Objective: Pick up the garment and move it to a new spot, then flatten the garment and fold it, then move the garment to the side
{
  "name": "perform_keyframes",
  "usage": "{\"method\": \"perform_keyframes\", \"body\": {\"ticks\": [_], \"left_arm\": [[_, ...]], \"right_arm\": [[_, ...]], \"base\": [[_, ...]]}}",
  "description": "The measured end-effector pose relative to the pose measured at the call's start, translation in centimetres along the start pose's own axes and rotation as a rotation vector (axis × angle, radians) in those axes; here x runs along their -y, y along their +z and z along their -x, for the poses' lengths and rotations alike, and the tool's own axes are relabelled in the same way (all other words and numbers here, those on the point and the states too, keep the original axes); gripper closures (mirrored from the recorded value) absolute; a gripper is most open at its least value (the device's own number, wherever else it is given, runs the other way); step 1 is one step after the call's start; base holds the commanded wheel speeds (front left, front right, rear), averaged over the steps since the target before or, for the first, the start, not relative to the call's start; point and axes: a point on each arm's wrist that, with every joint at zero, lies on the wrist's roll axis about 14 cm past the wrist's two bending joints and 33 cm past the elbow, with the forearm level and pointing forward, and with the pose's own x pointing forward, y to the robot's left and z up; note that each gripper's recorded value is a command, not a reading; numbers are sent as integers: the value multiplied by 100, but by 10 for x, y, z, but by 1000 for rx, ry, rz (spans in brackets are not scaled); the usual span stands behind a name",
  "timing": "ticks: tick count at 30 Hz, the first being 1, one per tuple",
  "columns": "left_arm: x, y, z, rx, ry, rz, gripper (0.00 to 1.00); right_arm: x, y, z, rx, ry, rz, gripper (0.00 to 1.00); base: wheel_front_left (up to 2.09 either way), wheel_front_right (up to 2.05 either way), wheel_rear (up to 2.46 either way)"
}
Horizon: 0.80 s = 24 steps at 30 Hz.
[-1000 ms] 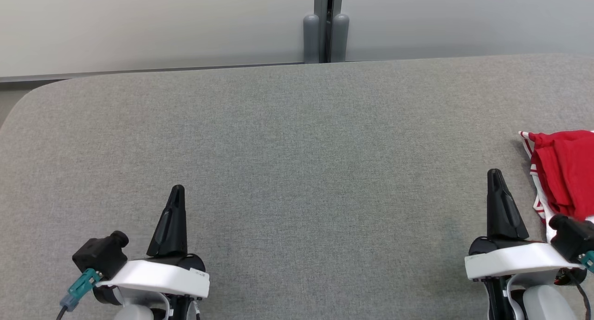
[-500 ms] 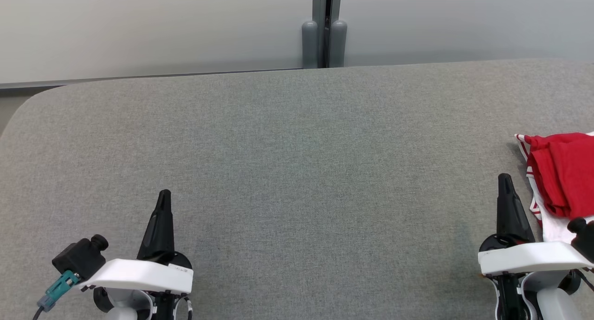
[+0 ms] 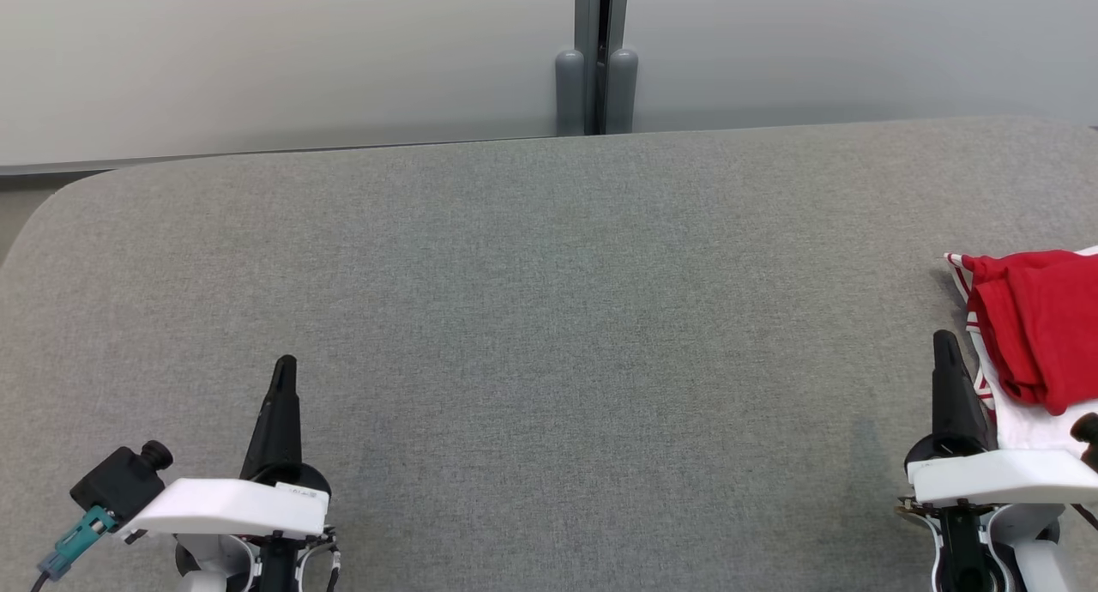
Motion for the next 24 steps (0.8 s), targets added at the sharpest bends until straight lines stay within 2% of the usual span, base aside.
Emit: {"method": "perform_keyframes", "body": {"ticks": [24], "left_arm": [[-5, 10, 2, 0, 14, 234, 100]], "right_arm": [[6, 8, 7, 4, -28, -276, 100]], "base": [[0, 0, 0]]}}
